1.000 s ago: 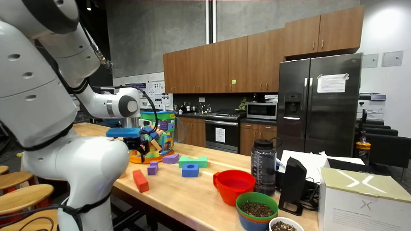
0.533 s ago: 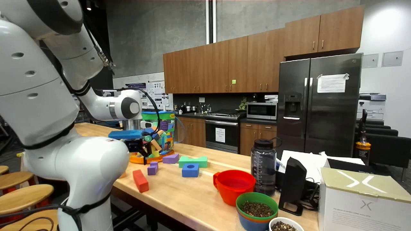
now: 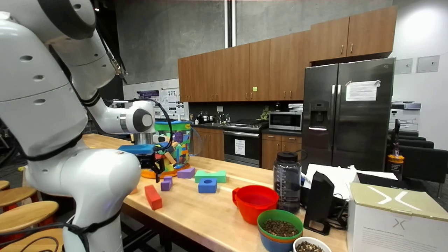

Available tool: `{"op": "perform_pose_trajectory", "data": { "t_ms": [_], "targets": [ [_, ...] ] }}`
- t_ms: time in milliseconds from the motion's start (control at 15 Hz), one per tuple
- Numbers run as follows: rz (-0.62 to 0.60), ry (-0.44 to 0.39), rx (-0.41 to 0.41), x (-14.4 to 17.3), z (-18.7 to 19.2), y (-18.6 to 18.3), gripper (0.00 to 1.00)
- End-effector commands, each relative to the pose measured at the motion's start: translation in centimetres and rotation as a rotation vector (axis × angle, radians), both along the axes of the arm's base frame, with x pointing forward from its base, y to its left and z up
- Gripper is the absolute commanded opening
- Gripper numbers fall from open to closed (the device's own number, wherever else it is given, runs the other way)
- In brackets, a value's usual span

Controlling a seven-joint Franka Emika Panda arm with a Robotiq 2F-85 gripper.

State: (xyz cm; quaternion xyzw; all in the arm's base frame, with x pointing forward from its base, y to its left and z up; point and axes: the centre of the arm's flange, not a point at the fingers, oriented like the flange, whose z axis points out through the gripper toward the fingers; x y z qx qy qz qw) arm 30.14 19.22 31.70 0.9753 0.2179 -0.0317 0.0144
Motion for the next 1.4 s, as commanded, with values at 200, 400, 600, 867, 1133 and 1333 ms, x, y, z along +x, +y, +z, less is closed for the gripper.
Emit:
{"op": "perform_pose_trajectory", "data": {
  "t_ms": [200,400,600,867,1133,1333],
  "targets": [
    [-0.088,-0.076,0.000,-3.7,-3.5,-0.9,1.00],
    [-0.100,-0.080,-0.002,-3.7,-4.0,-0.4,1.00],
    [-0.083,-0.069,-0.036,-3.8,-4.2,-0.7,1.00],
    [-0.072,-0.084,-0.092,-3.6,-4.0,-1.7,1.00],
    [-0.097,-0.068,-0.128,-3.9,-4.1,-2.4,1.00],
    [-0.126,-0.023,-0.138,-4.8,-4.4,-2.5,1.00]
  ]
}}
